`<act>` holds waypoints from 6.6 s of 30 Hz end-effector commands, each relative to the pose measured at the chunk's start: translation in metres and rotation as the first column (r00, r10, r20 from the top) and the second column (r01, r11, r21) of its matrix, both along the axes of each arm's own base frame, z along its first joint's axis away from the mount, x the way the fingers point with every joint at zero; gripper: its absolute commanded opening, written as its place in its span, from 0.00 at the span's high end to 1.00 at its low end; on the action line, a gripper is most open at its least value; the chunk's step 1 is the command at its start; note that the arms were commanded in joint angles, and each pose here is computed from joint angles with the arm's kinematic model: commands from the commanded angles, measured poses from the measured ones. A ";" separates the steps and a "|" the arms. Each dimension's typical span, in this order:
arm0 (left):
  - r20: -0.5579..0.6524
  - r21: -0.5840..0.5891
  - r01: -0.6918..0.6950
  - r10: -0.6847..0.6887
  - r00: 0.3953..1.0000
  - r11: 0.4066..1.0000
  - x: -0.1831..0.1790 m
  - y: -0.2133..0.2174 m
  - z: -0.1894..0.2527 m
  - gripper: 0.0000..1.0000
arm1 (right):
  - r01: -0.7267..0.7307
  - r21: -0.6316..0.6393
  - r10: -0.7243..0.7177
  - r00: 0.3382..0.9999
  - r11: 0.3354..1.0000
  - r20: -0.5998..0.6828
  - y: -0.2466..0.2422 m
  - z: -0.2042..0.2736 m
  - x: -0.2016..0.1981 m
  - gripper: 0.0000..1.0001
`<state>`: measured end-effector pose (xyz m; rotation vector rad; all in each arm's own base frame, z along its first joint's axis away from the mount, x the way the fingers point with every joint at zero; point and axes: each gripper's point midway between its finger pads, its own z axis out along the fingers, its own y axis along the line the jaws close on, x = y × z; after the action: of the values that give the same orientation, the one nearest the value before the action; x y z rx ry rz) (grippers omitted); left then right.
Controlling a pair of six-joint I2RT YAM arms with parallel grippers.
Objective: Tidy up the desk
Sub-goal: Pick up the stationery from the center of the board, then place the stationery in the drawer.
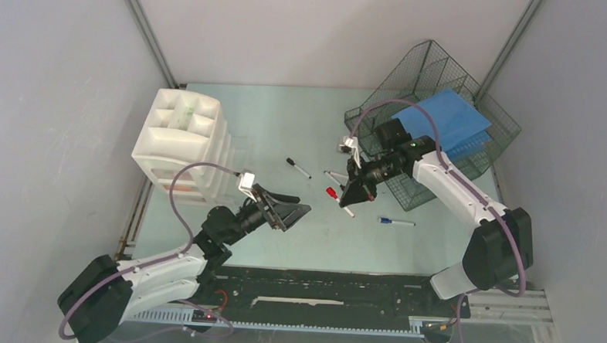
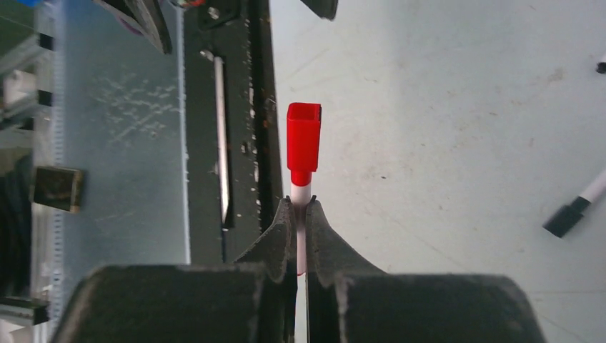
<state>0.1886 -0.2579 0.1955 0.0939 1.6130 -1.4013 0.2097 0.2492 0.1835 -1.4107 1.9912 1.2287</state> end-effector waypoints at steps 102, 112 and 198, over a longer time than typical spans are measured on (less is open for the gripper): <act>0.404 0.826 -0.561 0.738 0.540 -0.042 0.136 0.212 -0.028 0.85 | 0.064 -0.094 -0.048 0.985 0.994 0.166 -0.022 0.005 0.016 0.51; 0.384 0.813 -0.582 0.749 0.540 0.003 0.139 0.211 -0.026 0.28 | 0.067 -0.108 -0.048 0.984 0.992 0.171 -0.023 0.002 0.018 0.51; 0.055 0.714 -0.459 0.612 0.789 0.528 0.094 0.155 -0.038 0.46 | 0.086 -0.314 0.019 0.948 0.945 0.318 -0.057 -0.036 0.034 0.57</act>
<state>0.2840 -0.0722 0.1268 -0.2720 2.1704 -0.0022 0.2334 0.2073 0.1576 -1.5806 2.0263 0.7572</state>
